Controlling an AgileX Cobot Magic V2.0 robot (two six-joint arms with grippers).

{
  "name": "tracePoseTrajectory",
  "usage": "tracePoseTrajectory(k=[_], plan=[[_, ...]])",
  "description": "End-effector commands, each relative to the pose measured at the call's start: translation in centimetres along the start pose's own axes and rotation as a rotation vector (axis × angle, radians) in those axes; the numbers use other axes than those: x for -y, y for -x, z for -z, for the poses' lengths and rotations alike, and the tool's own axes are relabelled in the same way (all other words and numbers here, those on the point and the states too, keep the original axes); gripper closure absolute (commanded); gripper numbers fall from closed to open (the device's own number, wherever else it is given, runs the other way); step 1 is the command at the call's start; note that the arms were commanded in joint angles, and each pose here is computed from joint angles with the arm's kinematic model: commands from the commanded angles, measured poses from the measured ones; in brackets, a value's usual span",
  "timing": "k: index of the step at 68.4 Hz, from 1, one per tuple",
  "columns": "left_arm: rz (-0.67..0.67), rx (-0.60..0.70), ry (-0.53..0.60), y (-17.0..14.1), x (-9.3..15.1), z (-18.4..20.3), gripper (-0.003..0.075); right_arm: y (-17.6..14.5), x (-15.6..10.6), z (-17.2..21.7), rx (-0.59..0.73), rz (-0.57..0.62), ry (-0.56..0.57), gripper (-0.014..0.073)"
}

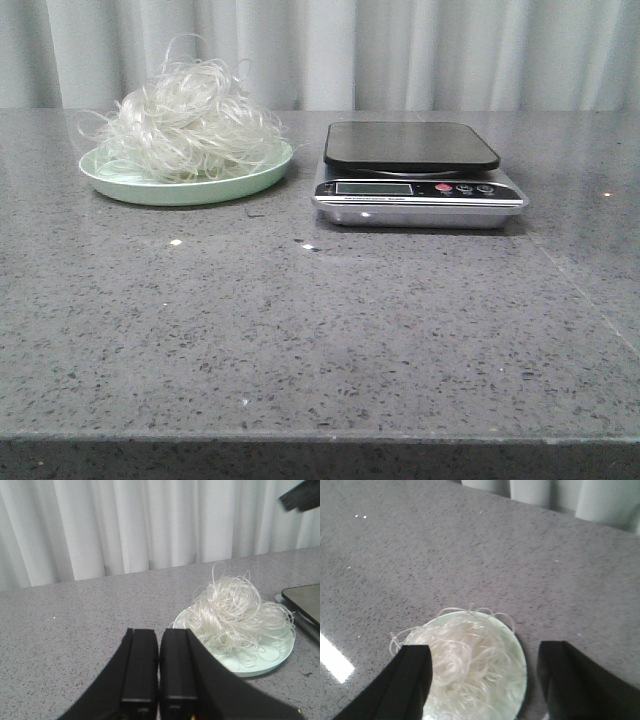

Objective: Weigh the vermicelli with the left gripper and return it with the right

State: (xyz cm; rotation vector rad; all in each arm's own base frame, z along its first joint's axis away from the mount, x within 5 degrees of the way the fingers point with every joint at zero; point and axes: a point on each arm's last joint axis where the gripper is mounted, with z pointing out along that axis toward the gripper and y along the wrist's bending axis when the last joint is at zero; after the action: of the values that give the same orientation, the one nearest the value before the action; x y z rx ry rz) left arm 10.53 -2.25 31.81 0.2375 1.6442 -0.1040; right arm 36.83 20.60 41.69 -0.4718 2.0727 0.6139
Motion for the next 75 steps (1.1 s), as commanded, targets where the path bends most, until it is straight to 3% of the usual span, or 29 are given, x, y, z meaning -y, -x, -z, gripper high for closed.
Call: tracePoseTrajectory(k=[1, 7, 11, 19, 35, 75], plan=[[0.012, 0.098, 0.013, 1.6, -0.2, 0.2, 0.0584, 3.2, 0.5, 6.7, 0.151, 0.033, -0.048, 0.0094], [0.012, 0.098, 0.013, 1.6, -0.2, 0.2, 0.0584, 3.5, 1.9, 9.6, 0.143, 0.044, -0.118, 0.0206], [0.012, 0.098, 0.013, 1.6, -0.2, 0.2, 0.0584, 3.5, 3.3, 11.8, 0.132, 0.056, -0.193, 0.0325], [0.012, 0.098, 0.013, 1.6, -0.2, 0.2, 0.0584, 3.2, 5.0, 14.6, 0.101, 0.078, -0.312, 0.0453], [0.012, 0.098, 0.013, 1.6, -0.2, 0.2, 0.0584, -1.3, 6.8, 16.5, 0.093, 0.051, -0.414, 0.0442], [0.012, 0.098, 0.013, 1.6, -0.2, 0.2, 0.0584, -21.4, 4.7, 21.9, 0.532, 0.146, -0.514, 0.0442]])
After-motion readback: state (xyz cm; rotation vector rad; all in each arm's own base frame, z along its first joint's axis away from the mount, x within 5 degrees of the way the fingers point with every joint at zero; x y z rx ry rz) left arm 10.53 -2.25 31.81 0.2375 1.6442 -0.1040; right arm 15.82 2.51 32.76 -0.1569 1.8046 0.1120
